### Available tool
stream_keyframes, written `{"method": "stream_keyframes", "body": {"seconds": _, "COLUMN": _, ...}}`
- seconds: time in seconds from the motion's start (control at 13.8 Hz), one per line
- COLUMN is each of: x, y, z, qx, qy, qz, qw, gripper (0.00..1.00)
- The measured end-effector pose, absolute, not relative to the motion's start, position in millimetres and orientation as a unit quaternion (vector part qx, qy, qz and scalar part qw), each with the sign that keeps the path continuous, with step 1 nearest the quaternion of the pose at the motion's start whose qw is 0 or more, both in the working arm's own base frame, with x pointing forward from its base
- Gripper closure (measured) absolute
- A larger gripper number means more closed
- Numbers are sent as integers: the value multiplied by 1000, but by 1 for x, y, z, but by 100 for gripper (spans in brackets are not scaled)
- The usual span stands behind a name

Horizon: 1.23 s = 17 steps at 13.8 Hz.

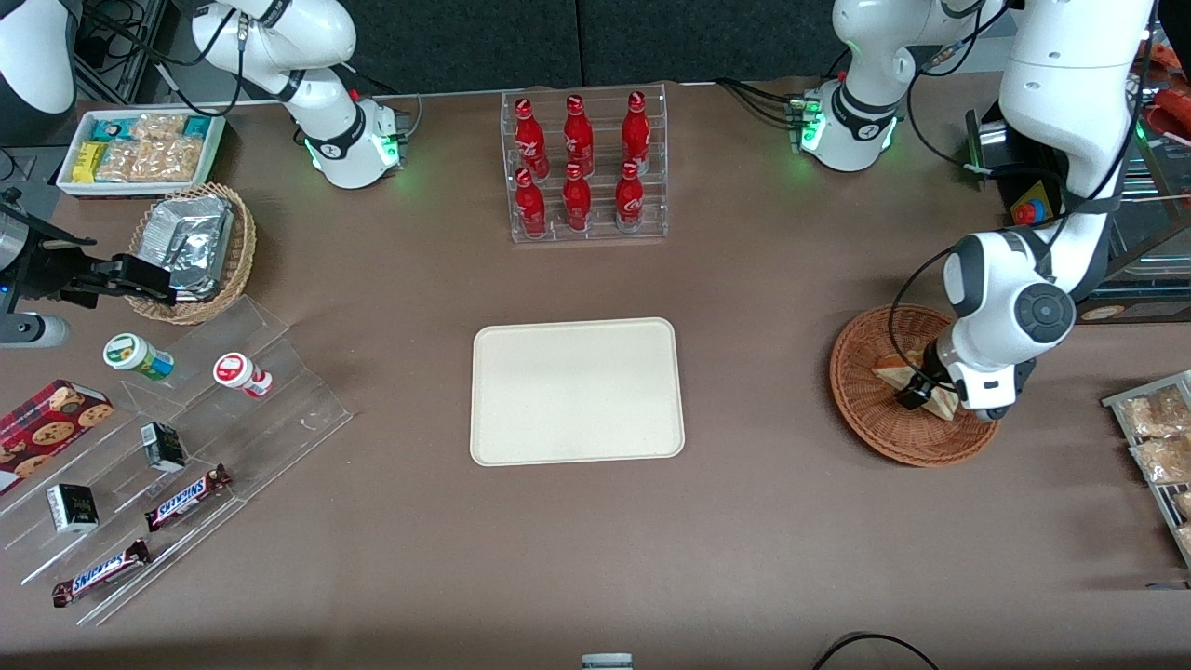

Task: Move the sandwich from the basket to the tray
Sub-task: 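Close the left gripper on the sandwich and lift it from the basket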

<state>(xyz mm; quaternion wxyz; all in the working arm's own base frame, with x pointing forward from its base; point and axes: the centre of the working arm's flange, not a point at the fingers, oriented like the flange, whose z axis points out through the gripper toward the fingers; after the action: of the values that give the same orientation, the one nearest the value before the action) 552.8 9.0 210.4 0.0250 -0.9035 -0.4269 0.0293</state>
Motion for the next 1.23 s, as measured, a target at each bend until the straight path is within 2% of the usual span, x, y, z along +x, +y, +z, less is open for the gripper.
{"method": "stream_keyframes", "body": {"seconds": 0.15, "x": 555, "y": 8, "z": 213, "qx": -904, "qy": -427, "qz": 26, "qw": 24, "gripper": 33}}
{"method": "stream_keyframes", "body": {"seconds": 0.44, "x": 560, "y": 8, "z": 232, "qx": -904, "qy": -426, "qz": 34, "qw": 27, "gripper": 68}}
{"method": "stream_keyframes", "body": {"seconds": 0.51, "x": 564, "y": 6, "z": 246, "qx": -905, "qy": -423, "qz": 44, "qw": 32, "gripper": 71}}
{"method": "stream_keyframes", "body": {"seconds": 0.8, "x": 587, "y": -51, "z": 339, "qx": -920, "qy": -380, "qz": 79, "qw": 53, "gripper": 74}}
{"method": "stream_keyframes", "body": {"seconds": 0.87, "x": 591, "y": -74, "z": 360, "qx": -926, "qy": -364, "qz": 81, "qw": 57, "gripper": 79}}
{"method": "stream_keyframes", "body": {"seconds": 1.02, "x": 590, "y": -125, "z": 389, "qx": -937, "qy": -333, "qz": 84, "qw": 64, "gripper": 80}}
{"method": "stream_keyframes", "body": {"seconds": 1.23, "x": 576, "y": -198, "z": 409, "qx": -952, "qy": -287, "qz": 78, "qw": 67, "gripper": 80}}
